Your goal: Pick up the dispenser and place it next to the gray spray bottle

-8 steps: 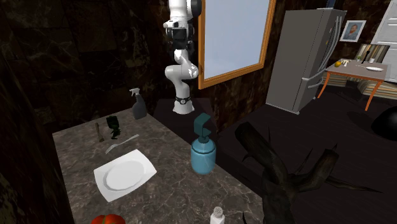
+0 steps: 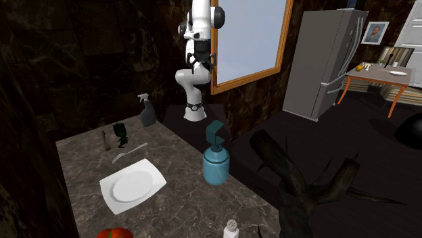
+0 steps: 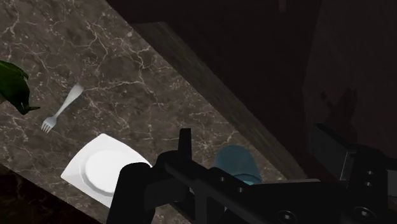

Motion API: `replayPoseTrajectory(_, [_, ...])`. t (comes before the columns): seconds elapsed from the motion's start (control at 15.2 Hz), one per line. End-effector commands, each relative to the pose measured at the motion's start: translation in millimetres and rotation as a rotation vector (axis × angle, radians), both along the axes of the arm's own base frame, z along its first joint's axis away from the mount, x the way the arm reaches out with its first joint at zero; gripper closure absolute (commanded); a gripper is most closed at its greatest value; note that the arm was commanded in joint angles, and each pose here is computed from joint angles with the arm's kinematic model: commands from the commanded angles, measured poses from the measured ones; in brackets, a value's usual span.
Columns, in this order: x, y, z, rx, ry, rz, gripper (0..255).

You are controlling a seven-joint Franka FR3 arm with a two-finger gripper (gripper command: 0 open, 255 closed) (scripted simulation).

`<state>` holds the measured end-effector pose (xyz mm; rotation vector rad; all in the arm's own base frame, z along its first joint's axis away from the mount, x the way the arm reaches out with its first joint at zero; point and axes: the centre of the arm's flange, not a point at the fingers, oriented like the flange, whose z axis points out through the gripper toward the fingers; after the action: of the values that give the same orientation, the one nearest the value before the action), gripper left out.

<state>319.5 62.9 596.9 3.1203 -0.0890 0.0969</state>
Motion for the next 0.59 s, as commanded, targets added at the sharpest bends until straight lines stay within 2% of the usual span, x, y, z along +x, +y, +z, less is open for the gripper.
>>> replayPoseTrajectory(0.0, [15,16,-14,-0.006,-0.019,-0.061,0])
replayPoseTrajectory(0.53, [87,69,-67,-0.035,-0.083,-0.29,0])
